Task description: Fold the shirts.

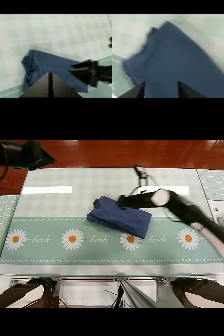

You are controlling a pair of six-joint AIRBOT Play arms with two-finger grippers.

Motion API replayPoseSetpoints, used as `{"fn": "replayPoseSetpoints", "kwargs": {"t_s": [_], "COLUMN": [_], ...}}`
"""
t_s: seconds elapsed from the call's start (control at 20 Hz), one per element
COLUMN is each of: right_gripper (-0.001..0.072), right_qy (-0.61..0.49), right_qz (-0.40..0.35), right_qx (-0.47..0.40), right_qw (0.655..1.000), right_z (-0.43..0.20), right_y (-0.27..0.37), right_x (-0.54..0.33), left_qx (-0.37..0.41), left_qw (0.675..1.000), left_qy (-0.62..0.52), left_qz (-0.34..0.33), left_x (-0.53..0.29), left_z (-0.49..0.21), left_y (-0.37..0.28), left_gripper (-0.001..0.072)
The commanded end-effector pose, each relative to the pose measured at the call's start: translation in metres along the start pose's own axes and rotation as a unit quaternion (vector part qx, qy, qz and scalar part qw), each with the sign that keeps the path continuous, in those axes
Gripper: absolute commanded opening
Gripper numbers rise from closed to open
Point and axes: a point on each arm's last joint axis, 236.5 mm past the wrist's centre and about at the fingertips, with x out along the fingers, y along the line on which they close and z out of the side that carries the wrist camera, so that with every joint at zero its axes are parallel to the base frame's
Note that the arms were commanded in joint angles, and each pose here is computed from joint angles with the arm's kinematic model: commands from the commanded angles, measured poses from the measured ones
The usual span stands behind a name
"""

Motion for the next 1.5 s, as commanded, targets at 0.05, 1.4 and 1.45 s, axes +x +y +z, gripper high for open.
{"fn": "replayPoseSetpoints", "kwargs": {"t_s": [0.05, 1.4, 1.45], "right_gripper": [0.0484, 0.0020, 0.0020], "right_qy": [0.162, -0.084, -0.089], "right_qz": [-0.261, 0.123, 0.116], "right_qx": [-0.029, 0.311, 0.308], "right_qw": [0.951, 0.939, 0.940], "right_z": [-0.057, -0.068, -0.067], "right_y": [-0.189, -0.091, -0.096], "right_x": [-0.135, -0.081, -0.100], "left_qx": [0.008, 0.006, 0.005], "left_qw": [0.999, 0.999, 0.999], "left_qy": [0.010, 0.027, 0.029], "left_qz": [0.031, 0.029, 0.030], "left_x": [0.004, 0.006, 0.008], "left_z": [-0.004, -0.011, -0.012], "left_y": [0.016, 0.017, 0.018], "left_gripper": [0.0030, 0.0071, 0.0070]}}
